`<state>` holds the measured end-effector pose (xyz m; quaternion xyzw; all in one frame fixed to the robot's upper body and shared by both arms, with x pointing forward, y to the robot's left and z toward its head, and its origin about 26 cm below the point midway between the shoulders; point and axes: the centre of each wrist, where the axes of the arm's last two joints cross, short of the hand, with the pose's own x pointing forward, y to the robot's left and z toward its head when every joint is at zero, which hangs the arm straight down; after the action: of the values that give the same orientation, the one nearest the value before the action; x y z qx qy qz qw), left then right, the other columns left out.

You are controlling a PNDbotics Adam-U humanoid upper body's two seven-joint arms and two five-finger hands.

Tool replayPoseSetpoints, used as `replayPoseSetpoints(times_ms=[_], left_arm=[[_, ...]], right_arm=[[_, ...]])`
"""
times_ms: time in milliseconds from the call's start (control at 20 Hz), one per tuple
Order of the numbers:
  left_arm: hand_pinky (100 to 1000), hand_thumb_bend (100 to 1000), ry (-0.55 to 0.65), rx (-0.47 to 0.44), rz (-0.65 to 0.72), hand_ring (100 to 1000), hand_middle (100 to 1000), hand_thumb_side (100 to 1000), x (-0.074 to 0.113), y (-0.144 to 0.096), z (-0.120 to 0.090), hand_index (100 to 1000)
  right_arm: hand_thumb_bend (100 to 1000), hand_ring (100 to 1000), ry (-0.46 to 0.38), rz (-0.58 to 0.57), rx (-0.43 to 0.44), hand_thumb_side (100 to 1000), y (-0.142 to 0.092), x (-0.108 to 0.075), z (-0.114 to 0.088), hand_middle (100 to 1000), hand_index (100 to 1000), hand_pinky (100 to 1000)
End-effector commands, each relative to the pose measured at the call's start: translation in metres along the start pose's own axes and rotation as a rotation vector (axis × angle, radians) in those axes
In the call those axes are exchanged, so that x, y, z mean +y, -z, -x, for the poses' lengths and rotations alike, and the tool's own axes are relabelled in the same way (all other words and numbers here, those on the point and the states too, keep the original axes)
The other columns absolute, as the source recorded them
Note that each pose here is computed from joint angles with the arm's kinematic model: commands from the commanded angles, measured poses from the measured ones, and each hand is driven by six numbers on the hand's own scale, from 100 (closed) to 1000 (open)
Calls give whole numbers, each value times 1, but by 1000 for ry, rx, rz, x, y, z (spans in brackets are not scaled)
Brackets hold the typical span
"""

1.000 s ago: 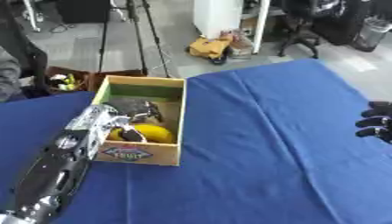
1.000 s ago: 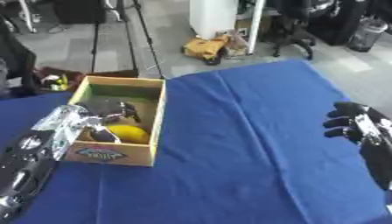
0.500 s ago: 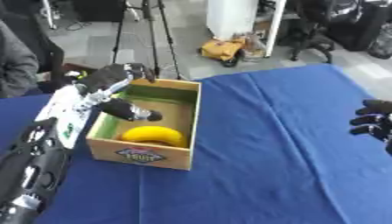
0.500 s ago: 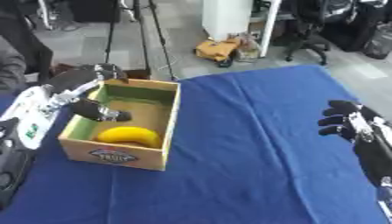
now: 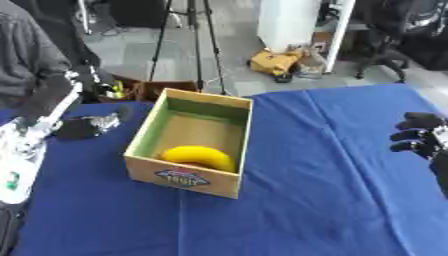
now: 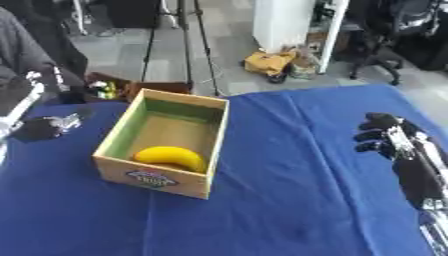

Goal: Pick up objects on the table and place them in the box.

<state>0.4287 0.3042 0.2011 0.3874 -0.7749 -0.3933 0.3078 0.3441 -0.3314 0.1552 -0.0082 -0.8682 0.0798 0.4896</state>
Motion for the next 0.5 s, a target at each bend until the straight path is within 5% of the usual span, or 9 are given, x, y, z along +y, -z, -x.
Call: replayPoseSetpoints(times_ms=[50, 500], left_arm=[[615, 652, -64, 76, -101, 708, 688, 881, 1, -14, 3, 752], [601, 601, -237, 277, -158, 683, 668, 920, -33, -78, -10, 747]], right_arm=[[100, 635, -20, 3, -62, 661, 5, -7, -19, 630, 756, 584], [100, 633, 13, 31, -76, 655, -1, -1, -25, 631, 745, 581]])
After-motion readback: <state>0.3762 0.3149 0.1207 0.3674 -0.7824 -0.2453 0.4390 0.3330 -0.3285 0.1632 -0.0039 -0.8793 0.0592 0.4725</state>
